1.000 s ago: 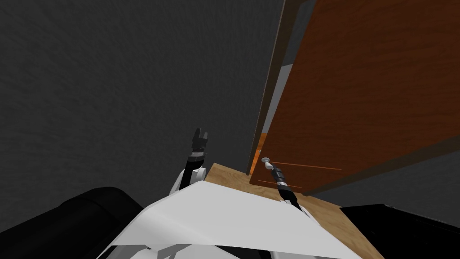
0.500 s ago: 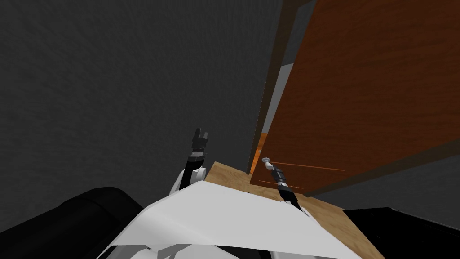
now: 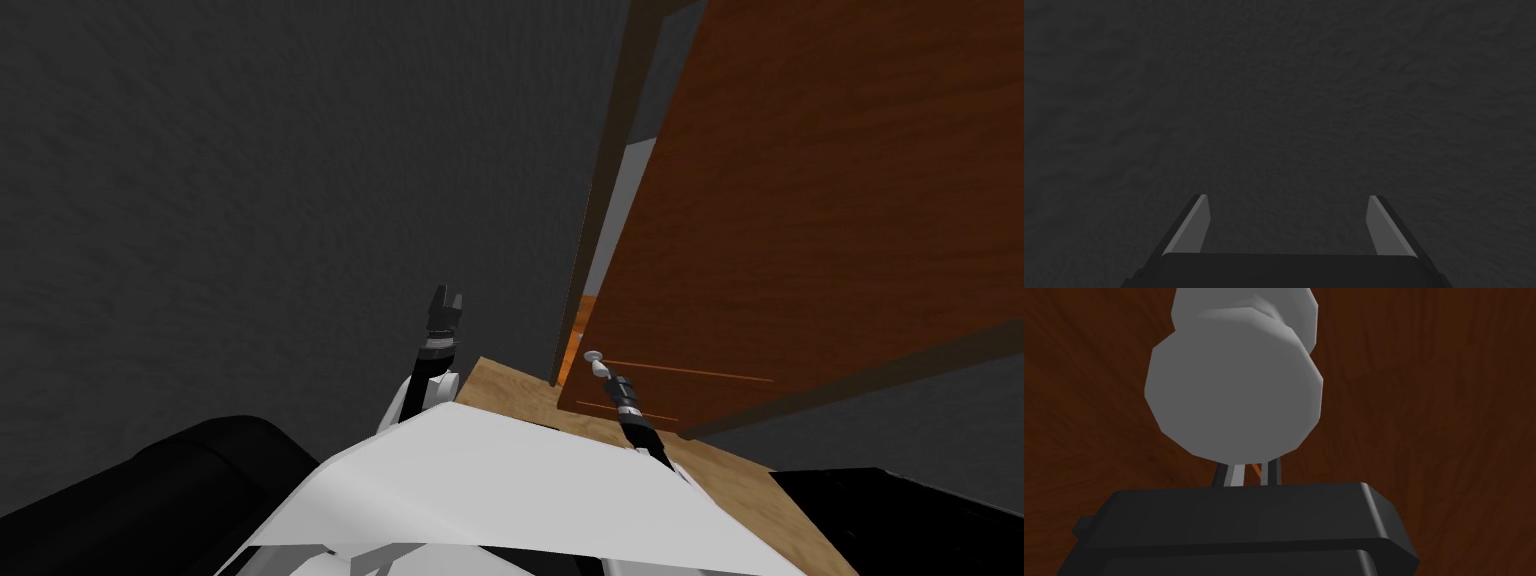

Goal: Pull the door open

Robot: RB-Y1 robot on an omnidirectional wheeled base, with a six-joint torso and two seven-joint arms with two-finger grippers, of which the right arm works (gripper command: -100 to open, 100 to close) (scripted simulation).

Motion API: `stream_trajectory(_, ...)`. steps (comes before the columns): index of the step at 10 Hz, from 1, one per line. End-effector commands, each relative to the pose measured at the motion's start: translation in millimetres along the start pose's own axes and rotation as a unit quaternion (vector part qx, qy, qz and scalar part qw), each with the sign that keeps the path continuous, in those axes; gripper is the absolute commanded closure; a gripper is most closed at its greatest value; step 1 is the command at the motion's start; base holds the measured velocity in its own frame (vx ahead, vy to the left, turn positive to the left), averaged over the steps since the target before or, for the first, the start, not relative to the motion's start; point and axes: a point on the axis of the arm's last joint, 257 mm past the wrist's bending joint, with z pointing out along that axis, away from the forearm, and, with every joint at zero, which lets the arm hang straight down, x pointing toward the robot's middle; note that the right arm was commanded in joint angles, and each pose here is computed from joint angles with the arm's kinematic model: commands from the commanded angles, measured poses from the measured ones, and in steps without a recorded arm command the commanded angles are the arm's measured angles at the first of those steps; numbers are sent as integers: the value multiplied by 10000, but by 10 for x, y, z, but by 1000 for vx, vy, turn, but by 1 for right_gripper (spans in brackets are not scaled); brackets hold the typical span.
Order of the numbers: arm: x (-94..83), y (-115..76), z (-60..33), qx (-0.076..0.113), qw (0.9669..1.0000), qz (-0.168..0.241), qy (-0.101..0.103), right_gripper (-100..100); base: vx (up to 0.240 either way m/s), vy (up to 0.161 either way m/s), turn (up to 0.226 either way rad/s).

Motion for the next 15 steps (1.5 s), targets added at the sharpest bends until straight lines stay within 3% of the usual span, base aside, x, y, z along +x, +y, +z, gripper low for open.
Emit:
stream_trajectory(1,198,28,77,-118,9991,370,161,100,-62,-23,142)
stream_trajectory(2,6,-26,0,9,9992,400,-33,-100,-76,-58,18)
stream_trajectory(5,54,-44,12,2,9964,848,-39,-100,-90,-2,32)
stream_trajectory(8,102,-63,24,-2,9912,1319,-46,-100,-55,-7,28)
stream_trajectory(11,157,-86,35,-5,9823,1871,-55,-100,-57,-18,28)
stream_trajectory(13,197,-104,43,-6,9743,2252,-61,-100,-64,-16,37)
stream_trajectory(14,197,-104,43,-7,9728,2316,-61,-100,-36,-13,6)
stream_trajectory(15,218,-113,47,-8,9672,2541,-64,-100,-41,-12,19)
